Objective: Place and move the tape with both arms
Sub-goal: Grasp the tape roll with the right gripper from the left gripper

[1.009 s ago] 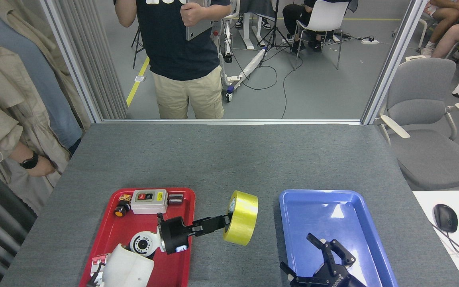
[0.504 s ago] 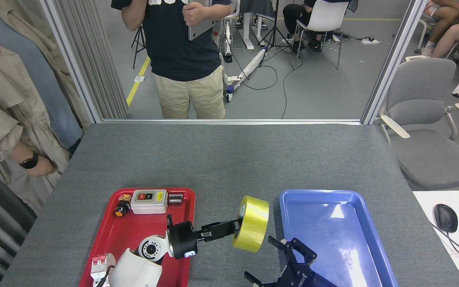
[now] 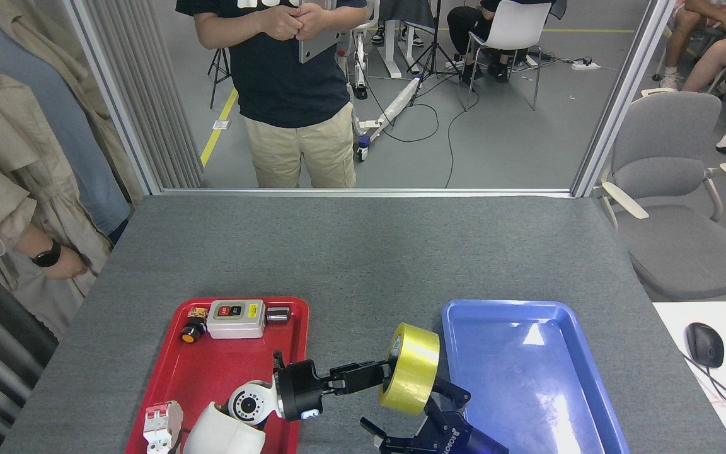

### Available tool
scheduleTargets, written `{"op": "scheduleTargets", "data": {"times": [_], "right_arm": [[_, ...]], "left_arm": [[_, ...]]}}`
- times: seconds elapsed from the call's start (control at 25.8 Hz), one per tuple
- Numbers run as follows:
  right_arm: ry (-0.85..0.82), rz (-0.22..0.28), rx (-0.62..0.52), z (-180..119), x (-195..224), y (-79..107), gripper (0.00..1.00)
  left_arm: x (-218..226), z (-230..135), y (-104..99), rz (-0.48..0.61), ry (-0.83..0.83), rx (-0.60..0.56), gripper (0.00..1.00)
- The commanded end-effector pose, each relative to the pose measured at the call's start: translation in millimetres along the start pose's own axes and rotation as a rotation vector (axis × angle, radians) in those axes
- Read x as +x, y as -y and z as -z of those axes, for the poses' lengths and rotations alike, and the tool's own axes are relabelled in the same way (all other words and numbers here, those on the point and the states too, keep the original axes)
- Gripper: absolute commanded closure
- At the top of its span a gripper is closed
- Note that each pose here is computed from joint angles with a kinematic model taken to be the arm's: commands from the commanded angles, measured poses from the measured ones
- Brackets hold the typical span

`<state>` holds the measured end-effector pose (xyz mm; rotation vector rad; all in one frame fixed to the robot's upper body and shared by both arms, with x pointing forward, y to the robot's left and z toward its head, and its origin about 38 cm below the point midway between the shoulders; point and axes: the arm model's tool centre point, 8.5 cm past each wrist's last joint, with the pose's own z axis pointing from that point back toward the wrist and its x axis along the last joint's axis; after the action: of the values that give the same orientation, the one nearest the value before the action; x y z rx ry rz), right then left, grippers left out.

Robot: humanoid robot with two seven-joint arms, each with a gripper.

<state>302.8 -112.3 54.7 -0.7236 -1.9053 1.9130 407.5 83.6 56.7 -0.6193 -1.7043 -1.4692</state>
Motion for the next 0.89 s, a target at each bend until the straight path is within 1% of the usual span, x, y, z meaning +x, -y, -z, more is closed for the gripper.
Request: {"op": "scheduleTargets", "data": {"times": [0.0,0.04,0.08,0.27,0.31,0.35,0.39,0.43,0.5,0.58,0.66,0.7,0.78,0.85], "right_arm": [[0.003,0.005,-0.007,-1.5,4.0,-1.7,0.59],[0.001,0.003,-0.006,-1.8,4.1,-2.1,0.66],[-0.003,0.000,-0.007,-2.4,3.8,-2.4,0.71],[-0.005,0.014,-0.024,-8.4,10.1,-5.8,0.84],[-0.005,0.013,-0.024,-8.8,10.5,-6.1,0.87],[-0.008,0.013,-0.024,-9.0,10.7,-6.0,0.90],[-0.013,0.012,-0.019,-10.0,11.4,-7.4,0.93],[-0.019,0.008,-0.018,-10.2,11.2,-7.5,0.96],[-0.031,0.004,-0.016,-10.8,10.9,-7.9,1.00],[-0.038,0.003,-0.016,-11.3,11.0,-7.7,1.00],[-0.040,0.001,-0.019,-11.1,10.7,-6.7,1.00],[-0.048,0.000,-0.019,-11.3,10.3,-6.6,1.00],[-0.075,-0.011,-0.020,-11.7,7.1,-5.9,1.00],[-0.115,-0.034,-0.014,-12.4,2.6,-6.0,1.00]], "left_arm": [[0.2,1.2,1.2,-0.004,0.004,0.000,1.00],[0.0,1.0,1.8,-0.006,0.004,0.001,1.00],[0.1,1.0,1.7,-0.007,0.005,0.002,1.00],[-0.1,0.5,1.3,-0.010,0.007,0.008,1.00],[0.1,0.9,1.0,-0.011,0.008,0.011,0.85],[0.3,0.7,-0.2,-0.010,0.009,0.015,0.58],[0.4,0.2,-1.1,-0.008,0.008,0.019,0.27],[0.8,-0.1,-2.5,-0.005,0.008,0.021,0.01],[2.3,-2.9,-7.2,0.008,0.008,0.025,0.00],[0.8,-6.6,-3.5,0.005,0.002,0.022,0.00],[3.8,-12.3,-8.9,0.007,0.015,0.060,0.00],[3.4,-18.8,-14.9,0.007,0.015,0.088,0.00],[-0.9,-40.1,-30.0,0.011,-0.007,0.177,0.00],[-4.8,-63.9,-50.3,0.031,-0.043,0.339,0.00]]}}
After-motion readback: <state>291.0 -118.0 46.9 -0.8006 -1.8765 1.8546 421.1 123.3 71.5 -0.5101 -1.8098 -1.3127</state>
